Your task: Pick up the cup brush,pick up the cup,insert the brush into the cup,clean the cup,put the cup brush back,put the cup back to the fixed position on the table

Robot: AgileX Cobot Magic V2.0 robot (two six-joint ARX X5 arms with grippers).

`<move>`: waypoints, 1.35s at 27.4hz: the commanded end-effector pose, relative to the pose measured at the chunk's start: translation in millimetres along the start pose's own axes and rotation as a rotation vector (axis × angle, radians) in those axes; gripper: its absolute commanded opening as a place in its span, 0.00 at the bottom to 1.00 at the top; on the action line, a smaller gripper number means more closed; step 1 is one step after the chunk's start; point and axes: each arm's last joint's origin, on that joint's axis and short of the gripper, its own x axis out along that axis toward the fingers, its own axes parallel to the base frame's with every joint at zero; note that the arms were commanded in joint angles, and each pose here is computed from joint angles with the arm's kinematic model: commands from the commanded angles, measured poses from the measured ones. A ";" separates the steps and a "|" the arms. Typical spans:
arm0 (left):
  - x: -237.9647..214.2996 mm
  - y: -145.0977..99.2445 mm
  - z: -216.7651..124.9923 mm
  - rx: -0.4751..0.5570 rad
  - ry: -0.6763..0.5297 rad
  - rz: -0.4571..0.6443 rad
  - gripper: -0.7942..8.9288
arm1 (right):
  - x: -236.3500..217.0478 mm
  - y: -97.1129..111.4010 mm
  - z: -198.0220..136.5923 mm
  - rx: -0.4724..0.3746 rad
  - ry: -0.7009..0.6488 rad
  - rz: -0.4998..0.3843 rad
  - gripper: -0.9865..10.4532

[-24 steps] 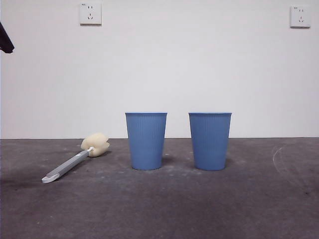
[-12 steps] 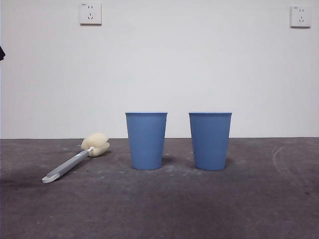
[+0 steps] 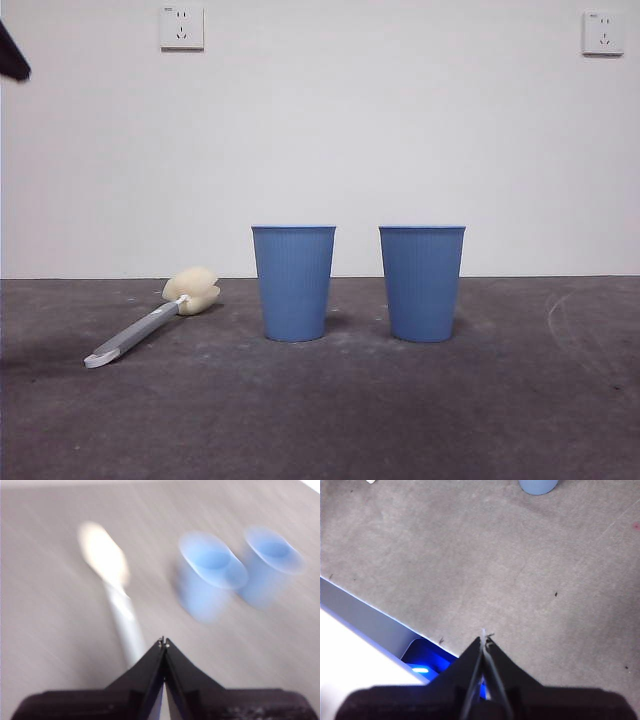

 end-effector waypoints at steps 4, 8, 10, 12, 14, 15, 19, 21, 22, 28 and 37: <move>-34.6 31.0 10.0 0.209 -0.293 0.309 0.08 | -0.2 -0.1 0.6 -0.009 -0.004 -0.010 0.09; -46.0 47.0 -21.4 0.196 -0.390 0.504 0.08 | -0.1 -0.1 0.7 -0.009 -0.004 -0.010 0.09; -42.9 50.5 -38.3 0.177 -0.401 0.533 0.08 | -0.1 -0.1 0.7 -0.009 -0.004 -0.010 0.09; -38.3 52.7 -53.4 0.160 -0.399 0.538 0.08 | -0.1 -0.1 0.7 -0.009 -0.004 -0.010 0.09; -31.5 55.3 -70.1 0.131 -0.386 0.538 0.08 | -0.1 -0.1 0.7 -0.009 -0.004 -0.010 0.09; -27.6 56.4 -77.9 0.120 -0.376 0.530 0.08 | -0.1 -0.1 0.7 -0.009 -0.004 -0.010 0.09; -12.9 59.7 -104.8 0.082 -0.336 0.488 0.08 | -0.1 -0.1 0.7 -0.009 -0.004 -0.010 0.09; -7.3 61.1 -115.3 0.057 -0.322 0.480 0.08 | -0.1 -0.1 0.8 -0.009 -0.004 -0.010 0.09; -4.4 61.6 -120.8 0.048 -0.315 0.470 0.08 | -0.1 -0.1 0.7 -0.009 -0.004 -0.010 0.09; 7.5 62.5 -144.3 0.014 -0.263 0.395 0.08 | -0.1 -0.1 0.8 -0.009 -0.004 -0.010 0.09; 8.5 58.9 -143.5 -0.014 -0.275 0.261 0.08 | -0.1 -0.4 0.8 -0.009 -0.004 -0.018 0.09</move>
